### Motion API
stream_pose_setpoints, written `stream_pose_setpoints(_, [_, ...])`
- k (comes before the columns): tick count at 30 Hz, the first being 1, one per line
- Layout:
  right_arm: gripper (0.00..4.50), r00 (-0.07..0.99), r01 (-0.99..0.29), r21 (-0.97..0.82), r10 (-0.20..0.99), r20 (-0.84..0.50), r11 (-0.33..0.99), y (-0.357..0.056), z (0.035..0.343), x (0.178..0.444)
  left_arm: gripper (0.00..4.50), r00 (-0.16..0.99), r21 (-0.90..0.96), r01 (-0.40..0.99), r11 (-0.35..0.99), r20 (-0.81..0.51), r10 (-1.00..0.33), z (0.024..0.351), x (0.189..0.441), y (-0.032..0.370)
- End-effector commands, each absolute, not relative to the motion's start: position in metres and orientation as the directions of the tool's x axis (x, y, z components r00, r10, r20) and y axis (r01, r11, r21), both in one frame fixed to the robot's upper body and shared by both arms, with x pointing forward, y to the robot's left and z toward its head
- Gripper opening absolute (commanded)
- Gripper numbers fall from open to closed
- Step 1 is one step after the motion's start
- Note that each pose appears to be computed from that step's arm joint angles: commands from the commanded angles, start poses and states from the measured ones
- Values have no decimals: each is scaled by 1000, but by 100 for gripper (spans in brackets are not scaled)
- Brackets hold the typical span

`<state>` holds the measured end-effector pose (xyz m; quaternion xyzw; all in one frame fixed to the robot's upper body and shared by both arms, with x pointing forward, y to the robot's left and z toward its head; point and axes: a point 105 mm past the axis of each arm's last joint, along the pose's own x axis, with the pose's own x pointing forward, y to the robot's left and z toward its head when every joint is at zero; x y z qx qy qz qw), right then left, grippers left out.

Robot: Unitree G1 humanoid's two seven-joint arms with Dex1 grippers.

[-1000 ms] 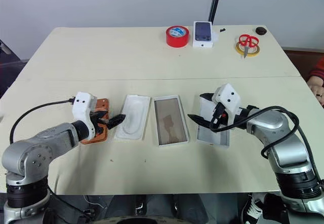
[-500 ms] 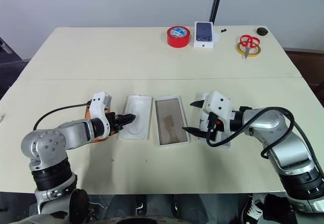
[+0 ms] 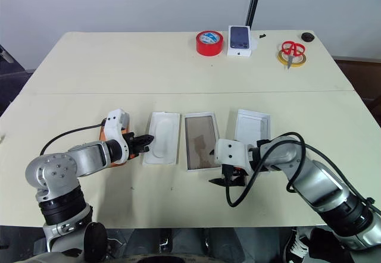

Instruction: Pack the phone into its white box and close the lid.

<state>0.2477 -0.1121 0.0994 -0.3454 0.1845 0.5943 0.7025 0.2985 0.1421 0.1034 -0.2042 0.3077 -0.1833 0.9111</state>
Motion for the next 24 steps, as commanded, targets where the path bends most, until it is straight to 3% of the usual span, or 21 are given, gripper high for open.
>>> stream_pose_setpoints(1, [157, 214, -952, -306, 718, -662, 2, -102, 103, 247, 0, 782, -494, 207, 844, -435, -447, 117, 299, 150])
stream_pose_setpoints(4, [21, 190, -952, -304, 726, -661, -28, -96, 101, 243, 0, 797, -496, 203, 844, -418, -437, 122, 300, 157])
stream_pose_setpoints(5, [9, 184, -952, -304, 730, -659, -34, -94, 101, 242, 0, 802, -500, 201, 843, -410, -434, 124, 300, 158])
stream_pose_setpoints(10, [9, 190, -944, -328, 750, -633, -38, -81, 102, 246, 0, 840, -521, 178, 835, -361, -404, 138, 306, 173])
stream_pose_setpoints(16, [9, 269, -916, -400, 770, -579, 20, -51, 100, 272, 0, 887, -529, 134, 838, -314, -340, 160, 316, 203])
stream_pose_setpoints(23, [9, 310, -906, -417, 788, -532, 76, -23, 108, 291, 0, 887, -515, 160, 842, -299, -351, 168, 318, 197])
stream_pose_setpoints(24, [32, 307, -906, -417, 792, -527, 74, -21, 109, 290, 0, 885, -516, 168, 840, -297, -359, 168, 318, 194])
